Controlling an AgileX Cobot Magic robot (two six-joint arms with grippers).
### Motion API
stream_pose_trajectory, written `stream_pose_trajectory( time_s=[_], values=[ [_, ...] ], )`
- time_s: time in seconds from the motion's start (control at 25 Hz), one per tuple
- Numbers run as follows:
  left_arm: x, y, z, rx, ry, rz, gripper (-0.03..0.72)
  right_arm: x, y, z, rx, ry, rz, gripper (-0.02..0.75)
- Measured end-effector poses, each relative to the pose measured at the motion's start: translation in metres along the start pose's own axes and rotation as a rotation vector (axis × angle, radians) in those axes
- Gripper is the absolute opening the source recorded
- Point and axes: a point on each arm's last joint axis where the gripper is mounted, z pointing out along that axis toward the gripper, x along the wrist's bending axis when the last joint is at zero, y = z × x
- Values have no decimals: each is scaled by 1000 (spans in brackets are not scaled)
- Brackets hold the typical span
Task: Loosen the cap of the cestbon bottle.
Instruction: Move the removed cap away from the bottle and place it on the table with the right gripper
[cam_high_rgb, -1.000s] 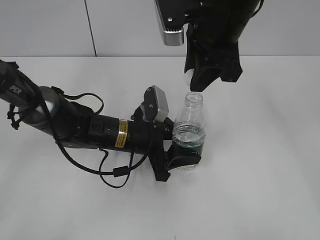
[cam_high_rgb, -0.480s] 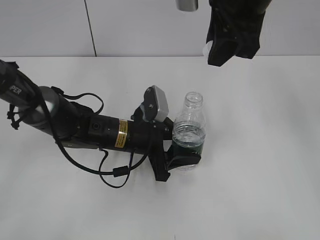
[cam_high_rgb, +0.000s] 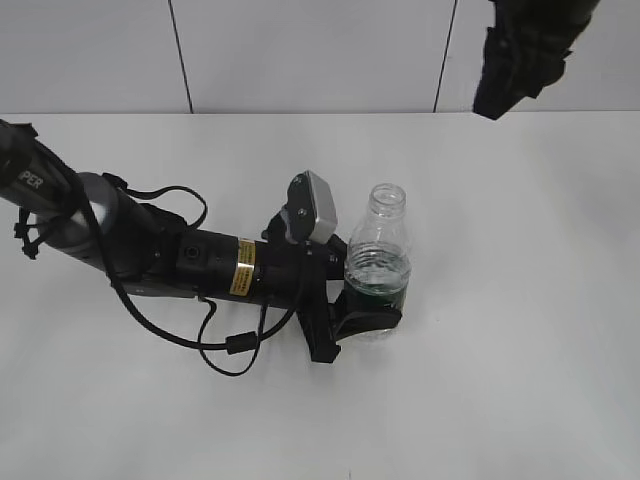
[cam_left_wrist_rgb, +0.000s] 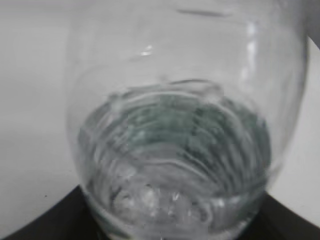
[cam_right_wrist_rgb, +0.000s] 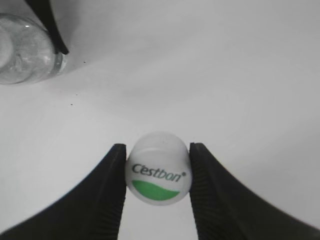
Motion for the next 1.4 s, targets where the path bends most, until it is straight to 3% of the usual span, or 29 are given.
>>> stream_pose_trajectory(
  time_s=[0.28,0.56,0.68,0.84,1.0,1.4],
  values=[
    [0,0,0,-1,0,0,409,-41,-61,17,58,2,513,294],
    [0,0,0,-1,-1,0,409,-47,-111,54,185,51,1020,294],
    [0,0,0,-1,-1,0,409,-43,-119,80,203,70,1086,294],
    [0,0,0,-1,-1,1,409,-36,-116,103,83,91,1166,294],
    [1,1,0,-6,9,22,409,-24,-117,123,59,136,1209,294],
    [21,2,-2,-55,231,14,409,-6,-102,156,110,201,1141,294]
  ],
)
